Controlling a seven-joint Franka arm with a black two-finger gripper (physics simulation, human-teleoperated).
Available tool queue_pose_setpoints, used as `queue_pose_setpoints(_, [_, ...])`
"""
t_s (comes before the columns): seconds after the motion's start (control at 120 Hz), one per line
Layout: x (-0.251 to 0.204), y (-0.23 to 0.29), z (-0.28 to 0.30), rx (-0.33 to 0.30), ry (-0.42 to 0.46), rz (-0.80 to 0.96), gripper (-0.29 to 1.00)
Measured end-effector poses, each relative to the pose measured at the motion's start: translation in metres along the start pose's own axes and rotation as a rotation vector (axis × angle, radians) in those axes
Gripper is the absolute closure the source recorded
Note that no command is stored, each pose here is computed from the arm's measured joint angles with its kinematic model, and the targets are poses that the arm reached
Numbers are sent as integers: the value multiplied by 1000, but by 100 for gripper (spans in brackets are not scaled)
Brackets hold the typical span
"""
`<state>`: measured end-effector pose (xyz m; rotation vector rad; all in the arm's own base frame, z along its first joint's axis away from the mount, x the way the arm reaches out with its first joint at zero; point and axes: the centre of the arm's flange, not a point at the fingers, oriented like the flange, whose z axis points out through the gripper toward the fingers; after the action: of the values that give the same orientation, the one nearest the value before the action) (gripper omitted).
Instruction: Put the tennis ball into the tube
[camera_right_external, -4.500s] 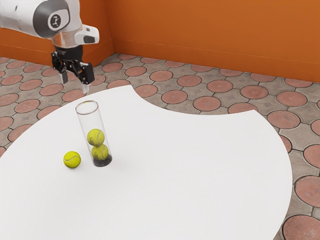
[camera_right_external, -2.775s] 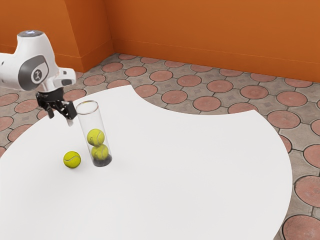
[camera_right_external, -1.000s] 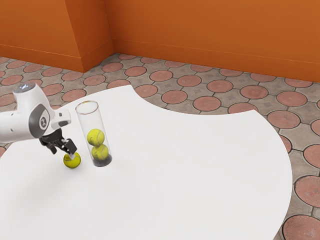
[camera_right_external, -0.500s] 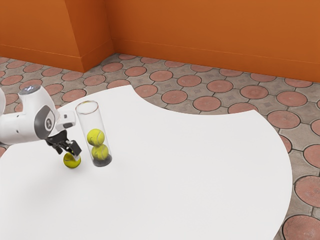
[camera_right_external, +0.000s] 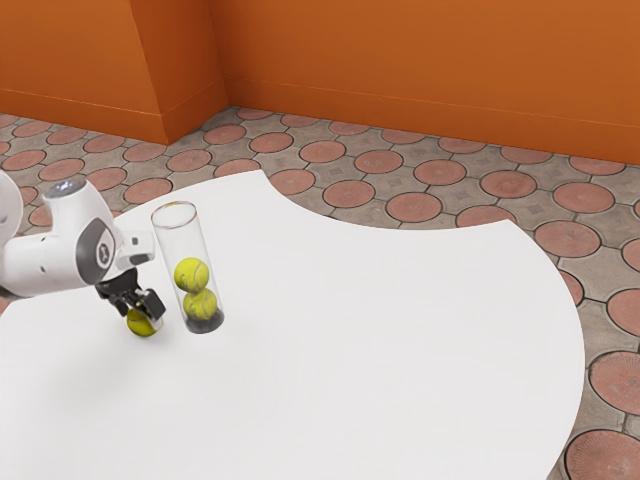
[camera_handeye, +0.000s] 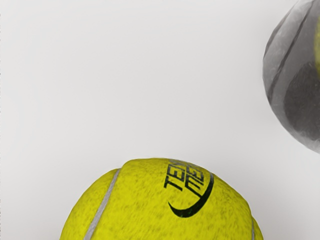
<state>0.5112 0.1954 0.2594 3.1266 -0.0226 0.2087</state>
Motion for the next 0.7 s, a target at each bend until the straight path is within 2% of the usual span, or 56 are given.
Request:
queue_pose_setpoints(0.367, [1,0,8,-11,-2,4,1])
queue_pose_setpoints(0.7, [2,1,7,-18,5,13,21])
